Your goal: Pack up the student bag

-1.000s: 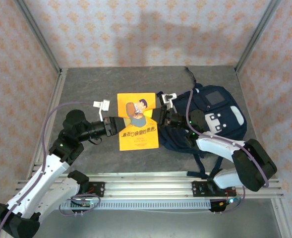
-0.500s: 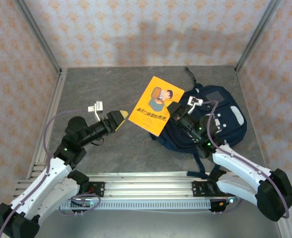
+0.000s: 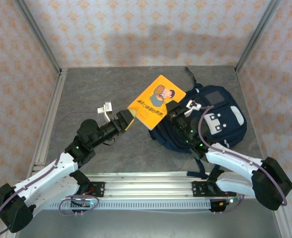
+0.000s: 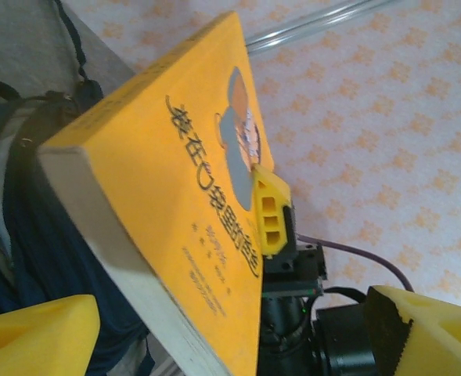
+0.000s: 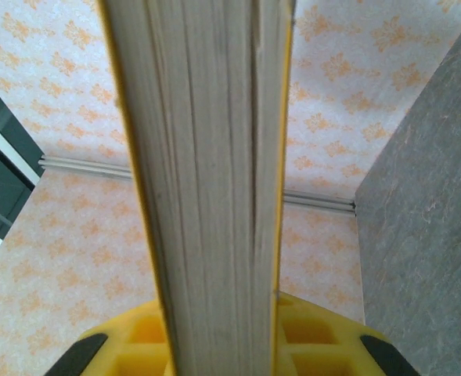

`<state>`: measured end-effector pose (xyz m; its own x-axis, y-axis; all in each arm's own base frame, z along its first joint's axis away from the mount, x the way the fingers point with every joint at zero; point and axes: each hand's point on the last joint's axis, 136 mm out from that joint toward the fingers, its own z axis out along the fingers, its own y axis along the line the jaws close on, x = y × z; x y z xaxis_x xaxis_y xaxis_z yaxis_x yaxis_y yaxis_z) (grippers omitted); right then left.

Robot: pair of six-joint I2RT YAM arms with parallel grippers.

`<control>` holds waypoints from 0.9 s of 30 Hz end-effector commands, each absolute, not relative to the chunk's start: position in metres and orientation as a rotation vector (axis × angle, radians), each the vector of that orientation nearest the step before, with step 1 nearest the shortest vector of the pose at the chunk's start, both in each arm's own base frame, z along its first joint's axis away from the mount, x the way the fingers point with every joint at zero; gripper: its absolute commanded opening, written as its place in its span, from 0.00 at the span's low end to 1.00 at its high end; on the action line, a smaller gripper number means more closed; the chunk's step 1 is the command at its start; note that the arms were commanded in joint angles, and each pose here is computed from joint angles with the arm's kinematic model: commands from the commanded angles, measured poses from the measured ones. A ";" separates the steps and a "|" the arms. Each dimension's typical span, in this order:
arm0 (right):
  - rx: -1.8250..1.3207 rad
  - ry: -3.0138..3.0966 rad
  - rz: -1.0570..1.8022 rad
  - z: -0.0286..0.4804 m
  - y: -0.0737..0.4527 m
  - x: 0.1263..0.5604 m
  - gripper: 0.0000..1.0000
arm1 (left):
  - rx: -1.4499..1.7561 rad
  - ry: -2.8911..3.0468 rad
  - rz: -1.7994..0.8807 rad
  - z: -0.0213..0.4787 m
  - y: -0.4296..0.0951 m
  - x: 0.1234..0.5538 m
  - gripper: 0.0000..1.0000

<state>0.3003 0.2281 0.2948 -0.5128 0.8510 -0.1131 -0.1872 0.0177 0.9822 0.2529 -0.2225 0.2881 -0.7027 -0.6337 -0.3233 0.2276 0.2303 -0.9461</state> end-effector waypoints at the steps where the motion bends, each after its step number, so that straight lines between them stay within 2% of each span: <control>1: 0.677 1.239 1.744 0.362 0.217 0.294 0.00 | -0.396 1.725 -1.555 0.305 -0.218 0.258 0.89; 9: 0.684 1.223 1.767 0.367 0.217 0.293 0.00 | -0.440 1.769 -1.541 0.288 -0.222 0.267 0.89; 17: 0.690 1.203 1.794 0.371 0.220 0.290 0.00 | -0.397 1.720 -1.593 0.309 -0.247 0.281 0.85; 19: 0.699 1.201 1.794 0.369 0.220 0.290 0.00 | -0.382 1.702 -1.606 0.315 -0.253 0.283 0.78; 25: 0.750 1.182 1.779 0.359 0.216 0.291 0.00 | -0.352 1.664 -1.629 0.326 -0.266 0.282 0.44; 27: 0.770 1.188 1.759 0.353 0.214 0.292 0.00 | -0.356 1.665 -1.628 0.325 -0.267 0.282 0.39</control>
